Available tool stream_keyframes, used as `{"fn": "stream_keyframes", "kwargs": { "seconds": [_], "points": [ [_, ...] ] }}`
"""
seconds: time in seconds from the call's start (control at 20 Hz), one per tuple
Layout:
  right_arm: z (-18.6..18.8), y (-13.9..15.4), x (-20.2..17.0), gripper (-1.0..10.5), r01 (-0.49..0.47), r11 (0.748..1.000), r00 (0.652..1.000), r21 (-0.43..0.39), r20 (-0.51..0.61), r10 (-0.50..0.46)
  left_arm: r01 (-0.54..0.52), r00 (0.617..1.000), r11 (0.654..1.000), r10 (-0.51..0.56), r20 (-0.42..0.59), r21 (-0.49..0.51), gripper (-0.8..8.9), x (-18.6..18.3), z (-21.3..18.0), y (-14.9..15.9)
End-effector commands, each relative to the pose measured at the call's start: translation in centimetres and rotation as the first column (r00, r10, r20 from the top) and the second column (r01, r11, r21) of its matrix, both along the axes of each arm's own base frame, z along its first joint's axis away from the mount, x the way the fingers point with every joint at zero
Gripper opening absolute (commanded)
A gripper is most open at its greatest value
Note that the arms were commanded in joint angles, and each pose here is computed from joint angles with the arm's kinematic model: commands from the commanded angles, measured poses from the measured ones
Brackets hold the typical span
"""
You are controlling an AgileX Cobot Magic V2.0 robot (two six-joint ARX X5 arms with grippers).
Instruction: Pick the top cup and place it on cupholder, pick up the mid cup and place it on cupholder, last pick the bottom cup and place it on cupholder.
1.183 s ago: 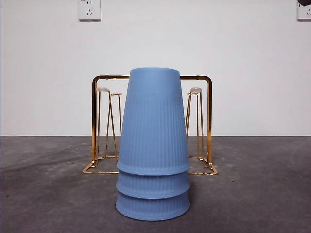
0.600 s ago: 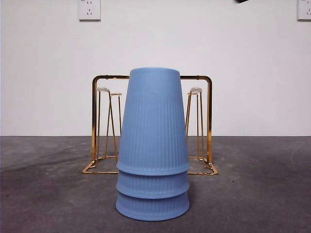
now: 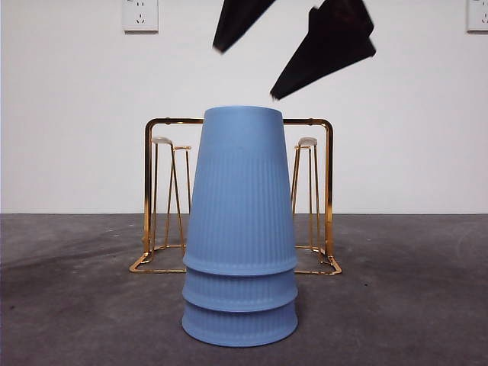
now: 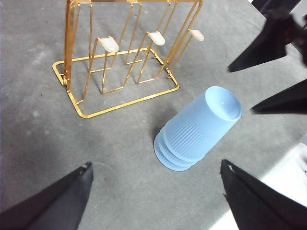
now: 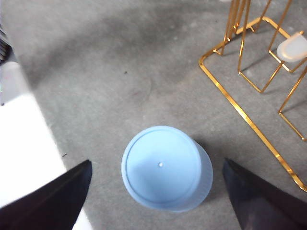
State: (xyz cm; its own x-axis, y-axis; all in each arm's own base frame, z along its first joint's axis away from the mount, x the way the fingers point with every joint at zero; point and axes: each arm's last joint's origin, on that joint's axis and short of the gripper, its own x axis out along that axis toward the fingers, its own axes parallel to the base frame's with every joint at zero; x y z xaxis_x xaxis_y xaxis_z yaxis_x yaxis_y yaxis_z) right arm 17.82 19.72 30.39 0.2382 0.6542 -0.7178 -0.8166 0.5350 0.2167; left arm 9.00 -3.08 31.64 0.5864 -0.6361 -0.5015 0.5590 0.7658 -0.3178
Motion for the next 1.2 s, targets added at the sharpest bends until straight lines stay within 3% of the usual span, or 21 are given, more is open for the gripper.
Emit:
{"fn": "stream_keyframes", "kwargs": {
  "seconds": [0.05, 0.6, 1.2],
  "points": [
    [-0.2, 1.1, 0.4, 4.3, -0.017, 1.0, 1.0, 0.0, 0.009, 0.017, 0.019, 0.999, 1.0, -0.018, 0.034, -0.003, 4.23, -0.1, 0.7, 0.0],
    [-2.5, 2.6, 1.4, 4.2, -0.013, 0.997, 1.0, -0.08, -0.005, 0.013, 0.019, 0.999, 1.0, -0.019, 0.034, -0.003, 4.23, -0.1, 0.7, 0.0],
    [-2.6, 2.6, 1.1, 2.1, -0.041, 0.996, 0.999, -0.083, -0.031, 0.038, 0.019, 0.999, 1.0, -0.019, 0.034, -0.003, 4.22, -0.1, 0.7, 0.0]
  ]
}}
